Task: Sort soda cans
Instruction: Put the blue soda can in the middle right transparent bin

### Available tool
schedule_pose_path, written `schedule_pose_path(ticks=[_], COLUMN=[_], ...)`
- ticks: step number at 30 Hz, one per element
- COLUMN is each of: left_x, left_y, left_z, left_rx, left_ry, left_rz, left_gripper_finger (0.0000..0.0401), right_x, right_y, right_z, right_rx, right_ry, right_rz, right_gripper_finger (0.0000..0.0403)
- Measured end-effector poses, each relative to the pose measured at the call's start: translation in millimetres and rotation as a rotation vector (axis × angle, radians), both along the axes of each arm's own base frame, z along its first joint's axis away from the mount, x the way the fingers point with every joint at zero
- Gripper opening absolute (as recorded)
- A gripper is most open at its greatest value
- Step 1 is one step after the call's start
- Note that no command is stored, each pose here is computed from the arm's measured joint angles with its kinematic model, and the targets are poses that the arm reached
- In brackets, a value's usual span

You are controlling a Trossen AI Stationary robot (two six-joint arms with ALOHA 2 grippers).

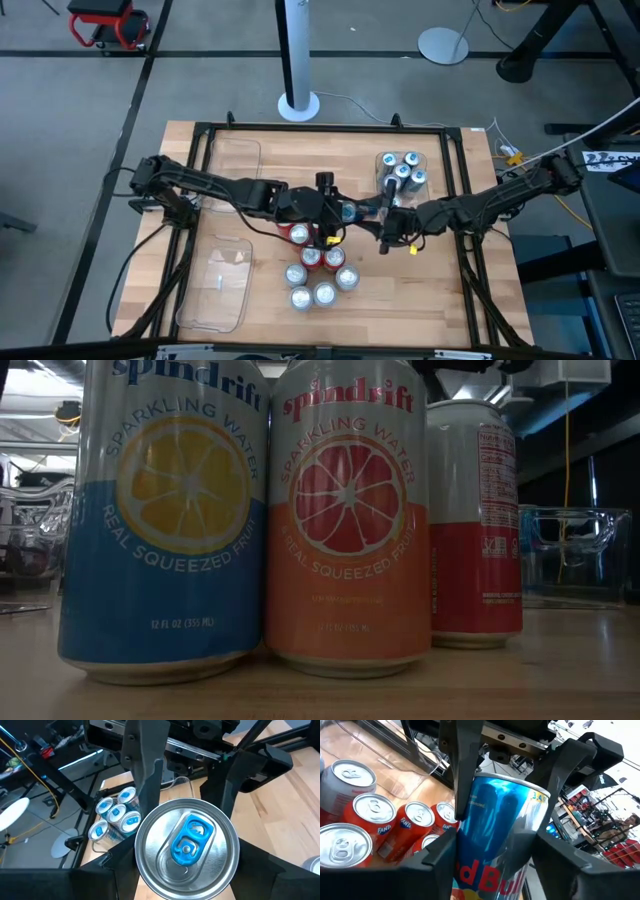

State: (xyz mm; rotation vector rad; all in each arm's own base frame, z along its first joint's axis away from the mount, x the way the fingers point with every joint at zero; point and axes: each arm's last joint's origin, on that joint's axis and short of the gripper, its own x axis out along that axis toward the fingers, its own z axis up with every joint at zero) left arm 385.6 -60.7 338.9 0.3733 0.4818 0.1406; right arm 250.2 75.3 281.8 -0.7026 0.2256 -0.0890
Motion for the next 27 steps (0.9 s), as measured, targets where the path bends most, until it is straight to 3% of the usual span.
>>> schedule_pose_path(ticks=[4, 12, 16, 21, 27], left_x=[0.2, 0.8, 1.3, 1.5, 2.2], left_y=[0.2, -0.1, 0.1, -0.2, -3.6], left_z=[0.3, 0.3, 0.7, 0.9, 4.4], left_rx=[-0.001, -0.022, -0.02, -0.018, -0.021], left_ry=[-0.004, -0.008, -0.015, -0.017, -0.046], left_rz=[0.0, -0.013, -0.013, -0.015, -0.031], left_gripper_finger=[0.0228, 0.0228, 0.0228, 0.0228, 0.0228], right_x=[0.3, 0.5, 0.8, 4.6, 5.3], right_y=[0.2, -0.5, -1.1, 0.2, -0.5], right_z=[-0.1, -3.2, -3.3, -7.0, -17.5], right_rx=[0.0, 0.002, 0.005, 0.029, 0.012], right_ry=[0.0, 0.028, 0.026, 0.03, 0.103], right_rz=[0.003, 0.01, 0.002, -0.007, -0.035], right_gripper_finger=[0.0214, 0.0323, 0.0358, 0.0367, 0.0352])
